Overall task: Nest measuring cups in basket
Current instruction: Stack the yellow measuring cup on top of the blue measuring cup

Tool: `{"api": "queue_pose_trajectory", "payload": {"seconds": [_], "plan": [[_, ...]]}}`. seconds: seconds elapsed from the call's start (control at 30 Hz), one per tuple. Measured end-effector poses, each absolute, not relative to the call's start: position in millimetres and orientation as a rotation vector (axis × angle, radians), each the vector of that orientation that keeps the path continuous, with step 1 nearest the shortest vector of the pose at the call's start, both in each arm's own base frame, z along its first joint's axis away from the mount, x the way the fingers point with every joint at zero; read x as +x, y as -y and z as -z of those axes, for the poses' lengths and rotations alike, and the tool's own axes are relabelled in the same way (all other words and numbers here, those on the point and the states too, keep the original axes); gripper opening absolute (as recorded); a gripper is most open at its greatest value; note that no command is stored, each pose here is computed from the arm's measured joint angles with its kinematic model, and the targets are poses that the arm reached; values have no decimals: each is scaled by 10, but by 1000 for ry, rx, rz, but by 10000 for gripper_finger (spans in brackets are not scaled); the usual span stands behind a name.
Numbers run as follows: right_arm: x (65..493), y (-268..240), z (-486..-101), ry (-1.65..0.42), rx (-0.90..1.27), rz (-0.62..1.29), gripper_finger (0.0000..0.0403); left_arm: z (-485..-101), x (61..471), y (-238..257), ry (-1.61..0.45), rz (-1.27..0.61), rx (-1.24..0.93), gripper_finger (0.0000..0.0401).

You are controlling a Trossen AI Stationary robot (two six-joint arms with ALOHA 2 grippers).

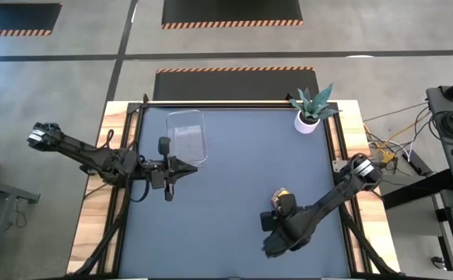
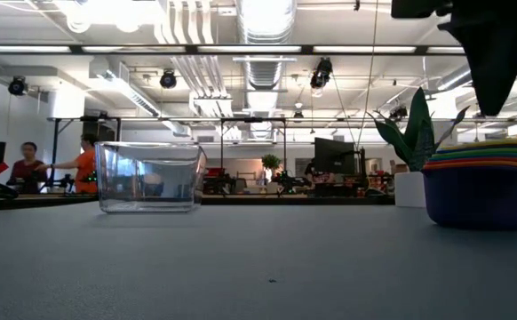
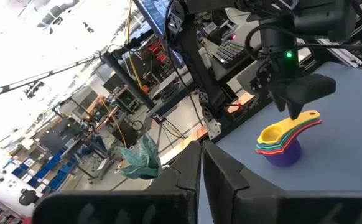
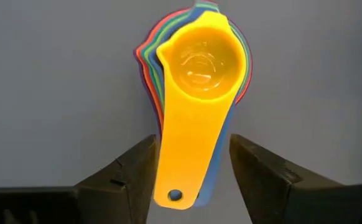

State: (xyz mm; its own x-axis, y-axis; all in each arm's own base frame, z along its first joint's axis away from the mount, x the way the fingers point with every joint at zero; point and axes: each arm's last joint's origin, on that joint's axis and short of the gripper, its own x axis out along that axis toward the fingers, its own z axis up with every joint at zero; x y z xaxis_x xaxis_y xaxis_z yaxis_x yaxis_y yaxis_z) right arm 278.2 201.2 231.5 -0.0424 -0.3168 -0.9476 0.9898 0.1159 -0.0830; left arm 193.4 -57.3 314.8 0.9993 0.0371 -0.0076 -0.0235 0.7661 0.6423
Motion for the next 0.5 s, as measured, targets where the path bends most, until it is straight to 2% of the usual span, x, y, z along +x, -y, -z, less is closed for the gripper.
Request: {"api": "queue_pose_trajectory", "payload": {"seconds": [0.13,0.4,0.5], "plan": [[2795,-1993,-2439,-1021,879,1194,155,-3149,1934,574,-20,-33,697,0],[3053,-2062,-2302,-995,928,1020,25,-3148,1934,573,-21,-33,697,0],[3069,-2068,-2220,-1086,927,1031,13,-3147,1934,573,-22,-33,698,0]]}}
